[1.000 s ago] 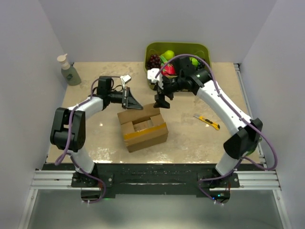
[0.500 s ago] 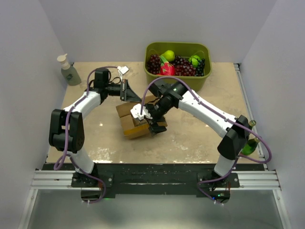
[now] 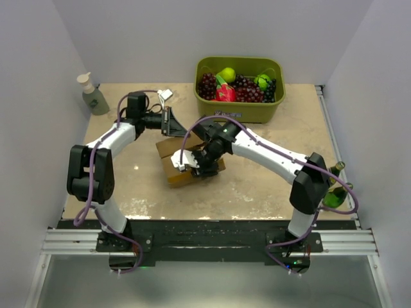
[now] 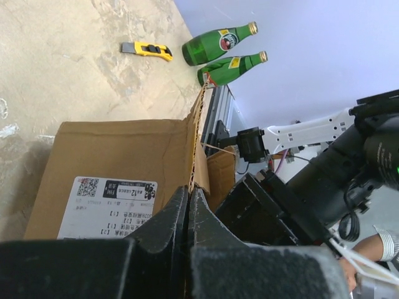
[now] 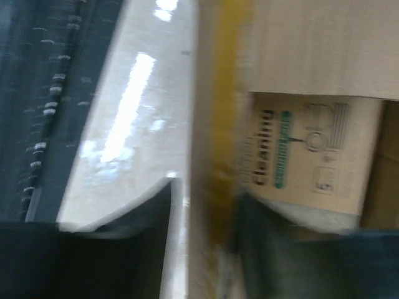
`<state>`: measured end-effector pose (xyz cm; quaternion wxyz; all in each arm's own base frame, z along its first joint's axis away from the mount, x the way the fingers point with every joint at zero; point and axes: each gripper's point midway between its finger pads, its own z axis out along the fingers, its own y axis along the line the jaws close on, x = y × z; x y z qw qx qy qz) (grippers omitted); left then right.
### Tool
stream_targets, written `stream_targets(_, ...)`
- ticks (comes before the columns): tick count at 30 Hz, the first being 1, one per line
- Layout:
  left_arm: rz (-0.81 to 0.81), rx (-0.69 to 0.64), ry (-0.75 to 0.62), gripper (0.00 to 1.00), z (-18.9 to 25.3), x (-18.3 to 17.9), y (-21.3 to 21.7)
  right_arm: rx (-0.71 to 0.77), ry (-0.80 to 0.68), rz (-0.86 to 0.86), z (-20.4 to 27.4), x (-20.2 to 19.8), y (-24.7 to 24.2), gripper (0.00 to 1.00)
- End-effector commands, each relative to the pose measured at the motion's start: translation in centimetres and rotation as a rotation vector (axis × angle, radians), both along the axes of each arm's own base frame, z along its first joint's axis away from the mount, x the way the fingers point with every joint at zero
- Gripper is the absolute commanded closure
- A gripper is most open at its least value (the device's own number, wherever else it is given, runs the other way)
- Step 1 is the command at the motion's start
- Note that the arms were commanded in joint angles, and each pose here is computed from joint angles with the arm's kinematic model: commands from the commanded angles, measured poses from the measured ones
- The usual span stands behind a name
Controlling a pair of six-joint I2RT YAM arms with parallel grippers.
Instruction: Unpack the express box
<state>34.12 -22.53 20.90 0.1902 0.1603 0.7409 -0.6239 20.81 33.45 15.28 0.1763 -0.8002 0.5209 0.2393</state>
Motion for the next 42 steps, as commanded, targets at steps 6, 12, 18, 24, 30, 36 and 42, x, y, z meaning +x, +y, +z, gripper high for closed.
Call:
stream_targets(6,0.002,-0.051,0.019,1.00,0.2,2.0,1.1,0.397,-0.660,-0.265,10.4,5.0,0.6,1.00)
stream_targets(12,0.027,-0.057,0.080,1.00,-1.9,3.5,2.0,0.492,-0.866,0.002,7.9,-1.1,-1.0,1.00)
stream_targets(18,0.018,-0.061,0.034,1.00,-1.6,4.1,2.2,0.359,-0.866,0.058,0.9,-1.9,-3.4,1.00)
stream_targets(24,-0.006,-0.075,0.015,1.00,-0.9,4.2,2.1,0.309,-0.884,0.010,-0.2,-0.9,-4.0,0.75)
stream_targets(30,0.005,-0.066,0.038,1.00,-2.2,4.1,2.2,0.379,-0.866,-0.131,8.7,0.3,-5.6,0.17)
stream_targets(36,0.011,-0.064,0.016,1.00,-1.3,4.3,2.2,0.648,-0.806,-0.256,19.5,-0.7,-6.0,0.01)
stream_targets(42,0.020,-0.059,0.001,1.00,-0.7,3.9,2.0,0.700,-0.638,-0.660,22.5,7.3,-0.8,0.01)
